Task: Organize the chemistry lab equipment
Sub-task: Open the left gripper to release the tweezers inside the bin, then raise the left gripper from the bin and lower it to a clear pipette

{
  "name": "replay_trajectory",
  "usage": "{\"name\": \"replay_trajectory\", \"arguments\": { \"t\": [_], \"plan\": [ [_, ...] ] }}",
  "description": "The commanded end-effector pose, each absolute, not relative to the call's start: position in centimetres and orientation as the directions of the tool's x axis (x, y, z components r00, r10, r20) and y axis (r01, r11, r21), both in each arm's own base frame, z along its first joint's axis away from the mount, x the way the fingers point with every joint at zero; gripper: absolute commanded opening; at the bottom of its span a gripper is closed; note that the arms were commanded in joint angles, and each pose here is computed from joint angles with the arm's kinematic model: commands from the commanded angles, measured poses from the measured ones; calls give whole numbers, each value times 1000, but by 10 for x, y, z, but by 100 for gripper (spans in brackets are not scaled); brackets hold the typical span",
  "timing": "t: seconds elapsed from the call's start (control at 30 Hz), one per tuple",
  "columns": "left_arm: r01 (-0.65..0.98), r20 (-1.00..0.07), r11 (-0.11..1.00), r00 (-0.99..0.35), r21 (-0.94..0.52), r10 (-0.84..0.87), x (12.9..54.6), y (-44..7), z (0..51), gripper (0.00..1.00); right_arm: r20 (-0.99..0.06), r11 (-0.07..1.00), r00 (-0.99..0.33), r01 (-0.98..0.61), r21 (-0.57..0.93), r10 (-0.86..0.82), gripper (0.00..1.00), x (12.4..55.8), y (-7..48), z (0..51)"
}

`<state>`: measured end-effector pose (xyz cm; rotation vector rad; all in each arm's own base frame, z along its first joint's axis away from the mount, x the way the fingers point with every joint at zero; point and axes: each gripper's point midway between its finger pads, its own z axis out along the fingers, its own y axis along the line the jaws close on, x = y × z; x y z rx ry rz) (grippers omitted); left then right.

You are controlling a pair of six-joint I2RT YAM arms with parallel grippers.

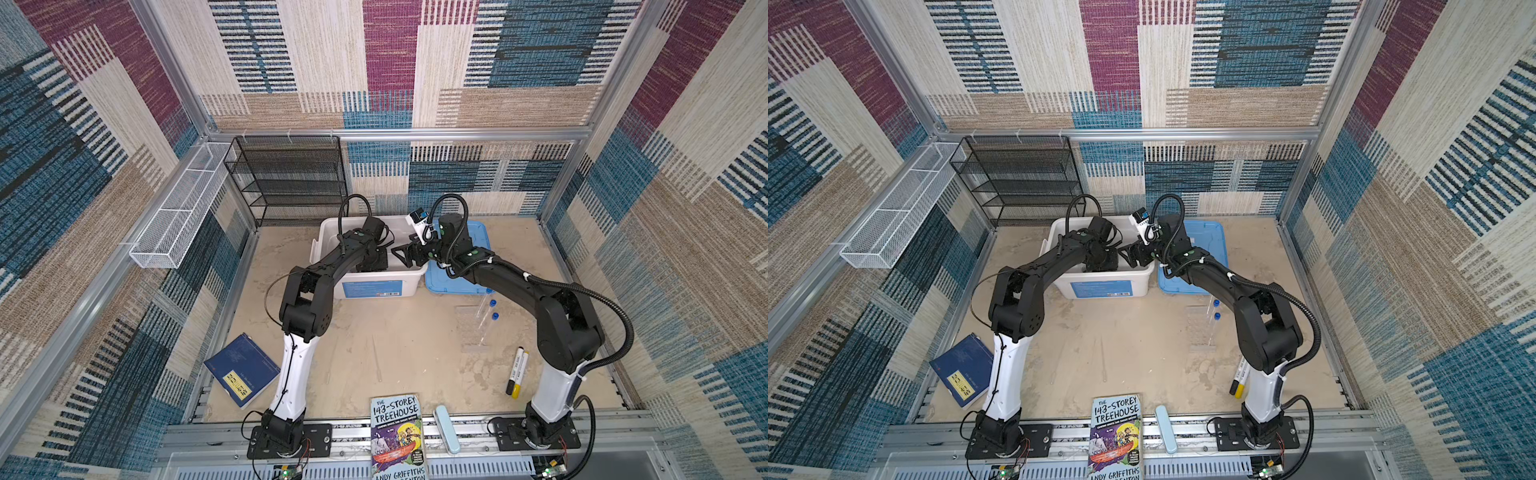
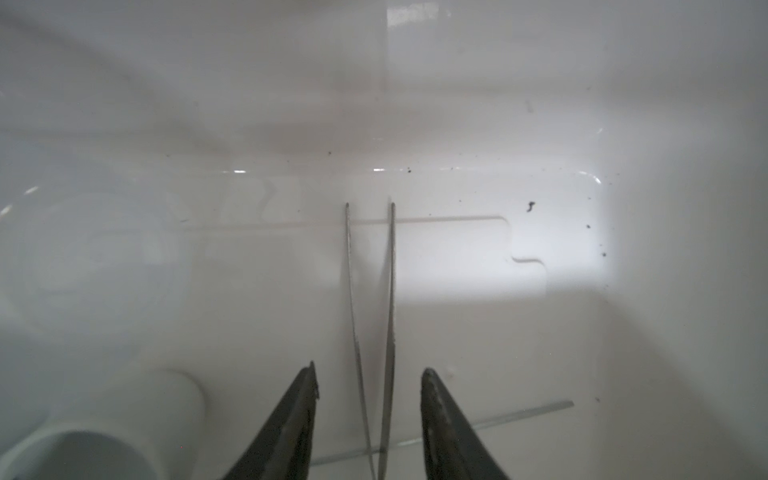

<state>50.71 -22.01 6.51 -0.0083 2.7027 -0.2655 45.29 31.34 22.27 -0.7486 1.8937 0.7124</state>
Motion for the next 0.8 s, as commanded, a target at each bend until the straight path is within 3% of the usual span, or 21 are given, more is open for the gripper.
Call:
{"name": "replay_trajectory", "arguments": {
  "t": [0.0,0.17,0.4,0.7,0.77],
  "plan": [
    [51,-433,979,-900,-197,-41,505,-220,85,51,-929,637,-326,-757,147,-173,89,451,313,241],
    [74,-482,968,-875,-239,-52,502,-224,123,62,-950,632,-284,-762,140,-131,90,443,310,266],
    [117,-550,947,-832,-298,-71,489,-229,173,99,-970,624,-224,-773,117,-96,99,426,302,301],
    [166,-636,898,-757,-407,-148,452,-228,261,99,-991,637,-87,-771,6,-97,99,389,278,340],
    [211,-654,867,-739,-452,-161,437,-231,278,99,-994,686,-79,-727,9,-70,99,384,263,345]
  ]
}}
